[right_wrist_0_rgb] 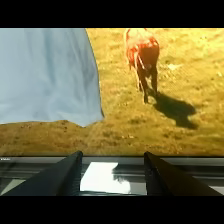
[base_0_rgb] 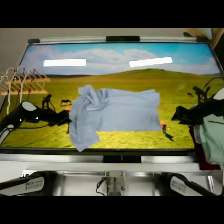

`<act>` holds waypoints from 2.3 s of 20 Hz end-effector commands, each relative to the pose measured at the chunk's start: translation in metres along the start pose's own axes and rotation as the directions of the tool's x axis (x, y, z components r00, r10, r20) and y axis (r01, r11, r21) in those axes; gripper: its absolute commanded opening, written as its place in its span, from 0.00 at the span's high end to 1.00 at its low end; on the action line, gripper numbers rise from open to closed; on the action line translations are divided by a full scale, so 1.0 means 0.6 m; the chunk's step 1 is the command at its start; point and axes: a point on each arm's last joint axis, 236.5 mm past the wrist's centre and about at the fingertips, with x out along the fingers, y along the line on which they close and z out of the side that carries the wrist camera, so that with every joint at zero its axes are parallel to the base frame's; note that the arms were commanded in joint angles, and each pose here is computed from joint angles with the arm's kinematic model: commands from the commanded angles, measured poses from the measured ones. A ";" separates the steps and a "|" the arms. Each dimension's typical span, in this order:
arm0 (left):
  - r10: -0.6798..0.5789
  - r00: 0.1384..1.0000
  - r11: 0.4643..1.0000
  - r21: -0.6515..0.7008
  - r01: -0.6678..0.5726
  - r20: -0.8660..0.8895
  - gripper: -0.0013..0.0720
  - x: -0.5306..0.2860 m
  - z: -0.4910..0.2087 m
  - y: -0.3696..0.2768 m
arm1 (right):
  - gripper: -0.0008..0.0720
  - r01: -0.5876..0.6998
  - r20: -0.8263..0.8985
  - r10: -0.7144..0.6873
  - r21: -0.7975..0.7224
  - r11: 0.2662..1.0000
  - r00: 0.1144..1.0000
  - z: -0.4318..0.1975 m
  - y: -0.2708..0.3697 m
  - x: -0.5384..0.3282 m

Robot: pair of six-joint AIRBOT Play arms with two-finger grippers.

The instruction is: Fold the shirts.

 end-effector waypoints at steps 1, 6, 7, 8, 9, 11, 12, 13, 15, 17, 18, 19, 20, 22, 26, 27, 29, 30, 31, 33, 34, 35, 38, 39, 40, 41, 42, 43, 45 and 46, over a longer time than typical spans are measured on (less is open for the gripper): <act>-0.010 1.000 1.000 -0.008 0.010 0.005 0.93 -0.001 0.001 -0.005 | 0.29 0.001 -0.006 0.000 0.028 1.000 1.000 -0.012 -0.014 0.043; -0.031 0.999 0.998 0.058 0.030 0.013 0.93 -0.029 -0.007 -0.029 | 0.29 -0.029 0.080 0.021 0.100 0.995 0.997 -0.001 -0.027 0.119; -0.034 0.999 0.997 0.067 0.032 0.029 0.93 -0.037 -0.005 -0.034 | 0.29 -0.058 0.070 0.051 0.103 0.993 0.996 0.000 -0.019 0.130; -0.036 0.998 0.997 0.075 0.033 0.043 0.93 -0.044 -0.002 -0.038 | 0.29 -0.097 0.058 0.092 0.092 0.991 0.994 0.001 -0.005 0.140; -0.039 0.998 0.996 0.081 0.035 0.053 0.93 -0.049 -0.001 -0.041 | 0.29 -0.142 0.046 0.138 0.083 0.986 0.989 0.001 0.013 0.149; -0.043 0.997 0.995 0.090 0.037 0.068 0.93 -0.058 0.001 -0.047 | 0.29 -0.179 0.021 0.178 0.065 0.982 0.984 -0.001 0.035 0.165; -0.044 0.996 0.995 0.094 0.037 0.073 0.93 -0.060 0.002 -0.048 | 0.29 -0.176 0.004 0.176 0.048 0.983 0.984 -0.006 0.043 0.172; -0.045 0.996 0.995 0.096 0.038 0.078 0.93 -0.063 0.002 -0.050 | 0.29 -0.174 -0.009 0.174 0.031 0.984 0.985 -0.009 0.052 0.179; -0.049 0.996 0.995 0.096 0.041 0.080 0.93 -0.068 0.001 -0.054 | 0.30 -0.166 -0.009 0.166 0.004 0.986 0.986 -0.008 0.071 0.190; -0.055 0.994 0.993 0.107 0.045 0.090 0.93 -0.078 0.000 -0.060 | 0.88 -0.158 0.008 0.158 -0.002 0.987 0.987 -0.002 0.087 0.194; -0.058 0.993 0.992 0.118 0.046 0.107 0.93 -0.089 0.006 -0.065 | 0.90 -0.167 0.012 0.167 -0.012 0.986 0.986 0.001 0.097 0.189; -0.069 0.988 0.989 0.136 0.049 0.141 0.93 -0.112 0.020 -0.077 | 0.90 -0.181 0.027 0.183 -0.054 0.982 0.983 0.008 0.114 0.171; -0.085 0.978 0.985 0.164 0.054 0.189 0.93 -0.145 0.039 -0.095 | 0.90 -0.195 0.060 0.202 -0.110 0.975 0.978 0.020 0.132 0.141; -0.146 0.920 0.948 0.316 0.025 0.363 0.94 -0.277 0.092 -0.168 | 0.90 -0.203 0.214 0.268 -0.285 0.937 0.939 0.064 0.190 0.015; -0.395 0.467 0.795 0.549 -0.258 0.791 0.93 -0.747 0.066 -0.399 | 0.90 0.182 0.751 0.349 -0.523 0.833 0.561 0.081 0.305 -0.448; -0.448 0.321 0.762 0.544 -0.351 0.834 0.93 -0.853 0.010 -0.442 | 0.90 0.294 0.855 0.369 -0.481 0.826 0.364 0.038 0.325 -0.585; -0.519 0.052 0.733 0.476 -0.487 0.853 0.93 -1.015 -0.125 -0.499 | 0.90 0.404 0.917 0.398 -0.364 0.839 0.000 -0.087 0.342 -0.790; -0.538 -0.051 0.738 0.441 -0.510 0.841 0.93 -1.066 -0.191 -0.514 | 0.90 0.408 0.904 0.408 -0.326 0.853 -0.130 -0.152 0.344 -0.852; -0.550 -0.117 0.748 0.426 -0.508 0.827 0.93 -1.093 -0.243 -0.522 | 0.90 0.396 0.884 0.412 -0.304 0.866 -0.221 -0.211 0.342 -0.891; -0.545 -0.175 0.768 0.404 -0.497 0.820 0.93 -1.108 -0.308 -0.518 | 0.90 0.368 0.875 0.390 -0.275 0.888 -0.286 -0.280 0.326 -0.912; -0.534 -0.191 0.782 0.395 -0.482 0.823 0.93 -1.110 -0.324 -0.512 | 0.90 0.347 0.887 0.358 -0.251 0.904 -0.291 -0.293 0.312 -0.911; -0.519 -0.207 0.795 0.379 -0.473 0.829 0.93 -1.113 -0.335 -0.504 | 0.90 0.327 0.904 0.322 -0.226 0.918 -0.280 -0.294 0.296 -0.906; -0.456 -0.139 0.804 0.340 -0.488 0.879 0.93 -1.085 -0.317 -0.479 | 0.90 0.339 0.964 0.222 -0.161 0.927 -0.149 -0.257 0.258 -0.856; -0.427 -0.091 0.807 0.334 -0.487 0.900 0.93 -1.066 -0.301 -0.467 | 0.90 0.346 0.980 0.184 -0.150 0.926 -0.069 -0.236 0.246 -0.827; -0.386 -0.031 0.813 0.324 -0.484 0.922 0.93 -1.041 -0.279 -0.450 | 0.90 0.350 0.989 0.141 -0.144 0.926 0.033 -0.211 0.231 -0.789; -0.336 0.034 0.821 0.310 -0.479 0.941 0.93 -1.013 -0.254 -0.428 | 0.90 0.353 0.985 0.096 -0.142 0.925 0.146 -0.188 0.216 -0.747; -0.276 0.114 0.832 0.297 -0.469 0.954 0.93 -0.977 -0.224 -0.401 | 0.90 0.361 0.958 0.038 -0.143 0.922 0.283 -0.162 0.198 -0.695; -0.214 0.186 0.844 0.277 -0.460 0.959 0.93 -0.942 -0.194 -0.371 | 0.90 0.356 0.906 -0.015 -0.151 0.922 0.424 -0.139 0.181 -0.639; -0.092 0.327 0.869 0.236 -0.434 0.940 0.93 -0.861 -0.127 -0.305 | 0.90 0.340 0.766 -0.094 -0.168 0.925 0.636 -0.096 0.152 -0.537; -0.042 0.412 0.883 0.227 -0.410 0.910 0.93 -0.806 -0.094 -0.270 | 0.90 0.331 0.691 -0.125 -0.173 0.928 0.712 -0.067 0.138 -0.483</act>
